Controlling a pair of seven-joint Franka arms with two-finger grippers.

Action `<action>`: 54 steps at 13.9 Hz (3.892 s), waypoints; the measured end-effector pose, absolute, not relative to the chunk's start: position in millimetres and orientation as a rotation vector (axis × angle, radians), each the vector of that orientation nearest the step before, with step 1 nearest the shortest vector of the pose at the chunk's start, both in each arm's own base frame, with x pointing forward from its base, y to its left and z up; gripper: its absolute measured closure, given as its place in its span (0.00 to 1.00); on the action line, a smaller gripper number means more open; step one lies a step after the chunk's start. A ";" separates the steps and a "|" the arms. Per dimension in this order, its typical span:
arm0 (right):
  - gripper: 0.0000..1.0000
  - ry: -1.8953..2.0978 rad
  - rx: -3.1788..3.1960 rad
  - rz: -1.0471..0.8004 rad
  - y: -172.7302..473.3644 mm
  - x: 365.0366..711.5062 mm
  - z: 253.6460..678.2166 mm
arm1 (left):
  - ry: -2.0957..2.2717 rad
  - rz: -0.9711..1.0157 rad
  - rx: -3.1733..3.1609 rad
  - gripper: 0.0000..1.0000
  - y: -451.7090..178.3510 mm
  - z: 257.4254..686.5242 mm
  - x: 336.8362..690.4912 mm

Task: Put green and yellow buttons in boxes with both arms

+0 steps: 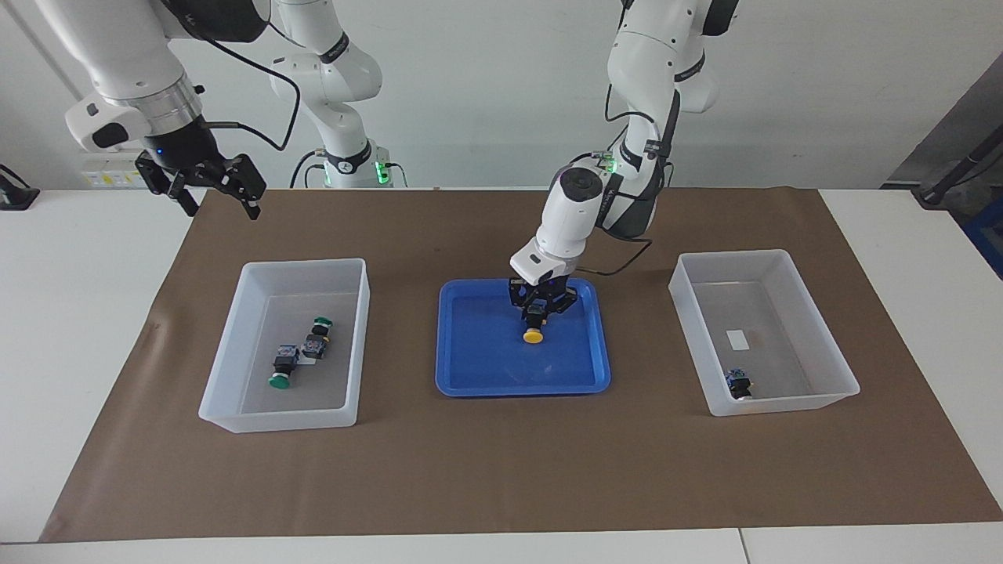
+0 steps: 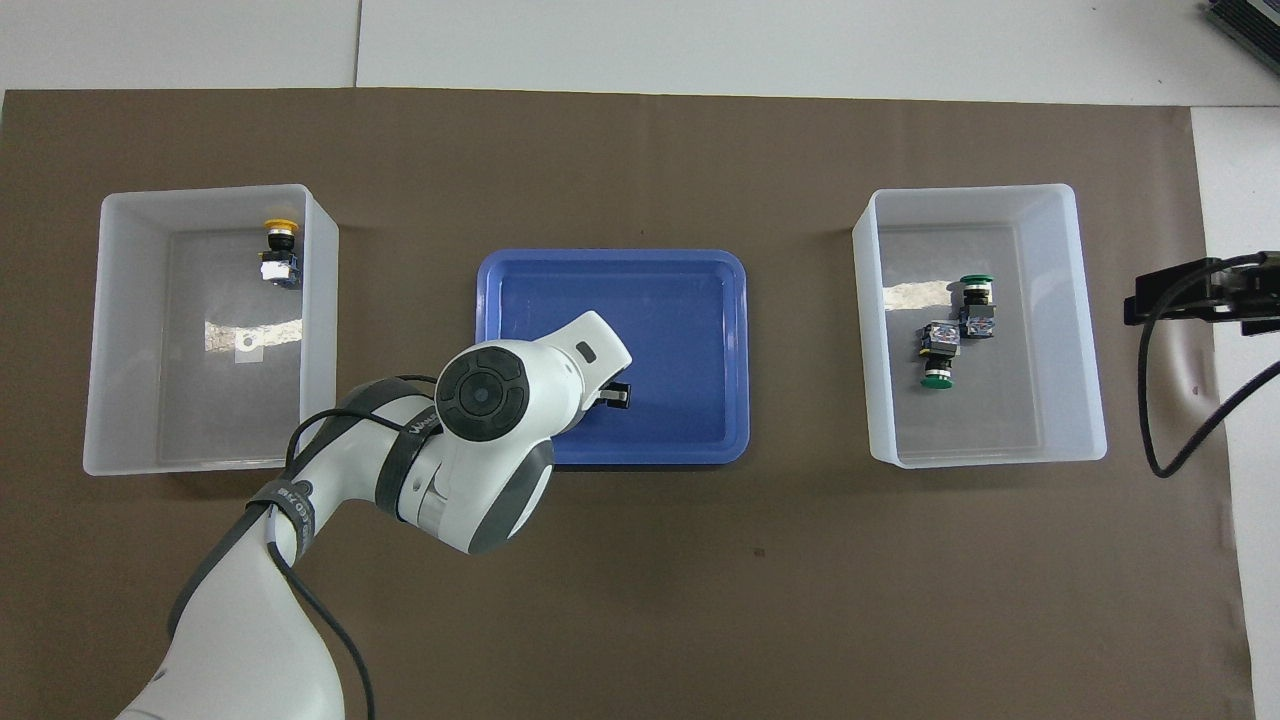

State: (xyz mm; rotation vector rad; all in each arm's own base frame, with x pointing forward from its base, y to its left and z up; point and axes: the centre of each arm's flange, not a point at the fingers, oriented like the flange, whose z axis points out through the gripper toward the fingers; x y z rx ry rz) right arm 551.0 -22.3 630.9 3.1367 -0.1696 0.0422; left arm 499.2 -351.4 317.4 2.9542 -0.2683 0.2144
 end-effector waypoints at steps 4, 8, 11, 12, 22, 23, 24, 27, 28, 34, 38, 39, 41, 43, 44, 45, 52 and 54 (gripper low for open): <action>0.00 -0.155 3.137 0.027 -17.2 550.4 628.9 | -0.140 0.247 2.967 0.59 -281.1 394.3 531.2; 0.00 -0.144 3.138 0.021 -13.2 550.0 628.7 | -0.040 0.236 2.994 0.59 -196.8 443.1 558.6; 0.00 -0.151 3.137 0.020 -15.7 549.8 628.7 | 0.059 0.275 3.000 0.59 -132.4 458.7 583.1; 0.00 -0.153 3.137 0.020 -16.3 549.8 628.7 | 0.073 0.289 3.003 0.59 -112.0 458.9 588.3; 0.00 -0.135 3.138 0.020 -9.8 549.8 628.8 | 0.100 0.405 3.041 0.59 19.7 386.9 616.1; 0.00 -0.135 3.138 0.020 -9.7 549.8 628.9 | 0.080 0.376 3.049 0.59 25.4 374.7 614.9; 0.00 -0.135 3.138 0.021 -9.7 549.7 629.0 | 0.062 0.341 3.056 0.59 29.3 362.9 609.9; 0.00 -0.135 3.138 0.021 -9.7 549.6 629.2 | 0.014 0.288 3.063 0.59 26.0 342.9 595.9; 0.00 -0.135 3.138 0.021 -9.7 549.6 629.2 | 0.003 0.278 3.063 0.59 22.0 340.2 592.9; 0.00 -0.135 3.138 0.021 -9.7 549.6 629.3 | -0.059 0.251 3.060 0.19 -1.1 337.4 580.0; 0.00 -0.135 3.138 0.021 -9.7 549.6 629.3 | -0.077 0.323 3.056 0.00 -5.0 362.5 584.4; 0.00 -0.135 3.138 0.021 -9.7 549.6 629.3 | -0.091 0.351 3.054 0.00 -5.4 374.0 585.7; 0.00 -0.135 3.138 0.021 -9.7 549.6 629.3 | -0.150 0.379 3.052 0.00 -8.0 399.5 585.4; 0.00 -0.135 3.138 0.021 -9.7 549.6 629.3 | -0.199 0.397 3.046 0.00 -19.1 425.0 581.3; 0.00 -0.135 3.138 0.021 -9.7 549.6 629.3 | -0.219 0.393 3.044 0.00 -25.6 435.7 577.2; 0.00 -0.135 3.138 0.021 -9.7 549.6 629.3 | -0.242 0.384 3.041 0.00 -33.3 446.0 572.0; 0.00 -0.135 3.138 0.021 -9.7 549.6 629.3 | -0.422 0.276 3.104 0.00 -86.2 509.0 529.1; 0.00 -0.135 3.138 0.021 -9.7 549.6 629.3 | -0.425 0.233 3.111 0.00 -93.1 536.1 531.2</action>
